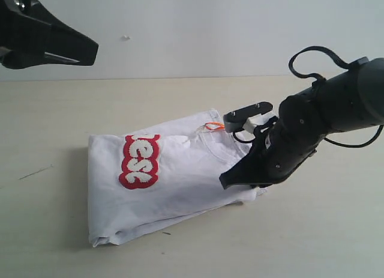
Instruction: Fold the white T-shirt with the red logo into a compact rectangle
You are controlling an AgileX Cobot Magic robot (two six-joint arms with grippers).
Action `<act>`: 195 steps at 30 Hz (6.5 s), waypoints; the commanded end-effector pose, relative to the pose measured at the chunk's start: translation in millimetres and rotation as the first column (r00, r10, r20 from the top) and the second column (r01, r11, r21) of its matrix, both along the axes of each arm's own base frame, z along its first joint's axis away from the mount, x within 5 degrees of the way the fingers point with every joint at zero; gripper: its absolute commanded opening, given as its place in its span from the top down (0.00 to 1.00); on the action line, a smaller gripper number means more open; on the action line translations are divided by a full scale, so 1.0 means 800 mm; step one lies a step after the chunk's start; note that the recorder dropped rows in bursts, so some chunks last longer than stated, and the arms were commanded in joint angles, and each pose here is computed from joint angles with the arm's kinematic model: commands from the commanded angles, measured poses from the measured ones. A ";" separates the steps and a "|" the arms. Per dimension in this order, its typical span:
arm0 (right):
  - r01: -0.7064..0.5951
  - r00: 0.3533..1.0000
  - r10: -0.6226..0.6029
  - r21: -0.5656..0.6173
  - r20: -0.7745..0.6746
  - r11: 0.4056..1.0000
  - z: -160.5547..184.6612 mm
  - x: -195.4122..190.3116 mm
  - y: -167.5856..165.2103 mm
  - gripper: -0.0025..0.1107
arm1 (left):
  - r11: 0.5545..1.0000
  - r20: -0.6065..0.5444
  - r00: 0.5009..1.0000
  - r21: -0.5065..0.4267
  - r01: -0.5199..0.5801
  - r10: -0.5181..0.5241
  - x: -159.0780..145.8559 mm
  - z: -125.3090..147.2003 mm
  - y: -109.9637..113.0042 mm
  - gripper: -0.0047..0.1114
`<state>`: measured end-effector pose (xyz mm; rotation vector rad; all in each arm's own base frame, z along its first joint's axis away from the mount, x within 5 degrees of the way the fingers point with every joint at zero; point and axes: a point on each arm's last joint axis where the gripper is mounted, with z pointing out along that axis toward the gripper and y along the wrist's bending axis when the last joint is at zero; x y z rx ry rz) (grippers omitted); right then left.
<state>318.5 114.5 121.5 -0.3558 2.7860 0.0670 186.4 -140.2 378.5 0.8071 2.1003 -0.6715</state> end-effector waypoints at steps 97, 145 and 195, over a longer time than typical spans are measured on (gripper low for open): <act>-0.486 0.872 0.490 0.116 -0.006 0.866 0.020 0.011 0.298 0.98 | 0.918 0.629 0.703 -0.388 -0.085 0.331 -0.204 0.033 0.146 0.96; -0.413 0.623 0.201 0.100 0.756 0.905 0.417 -0.180 0.052 0.98 | 0.851 0.611 0.632 -0.500 -0.160 0.477 -0.277 0.012 0.207 0.96; -0.091 -0.084 -0.269 0.261 0.960 0.961 0.380 -0.508 -0.146 0.98 | 0.831 0.593 0.635 -0.537 -0.145 0.494 -0.277 0.014 0.207 0.96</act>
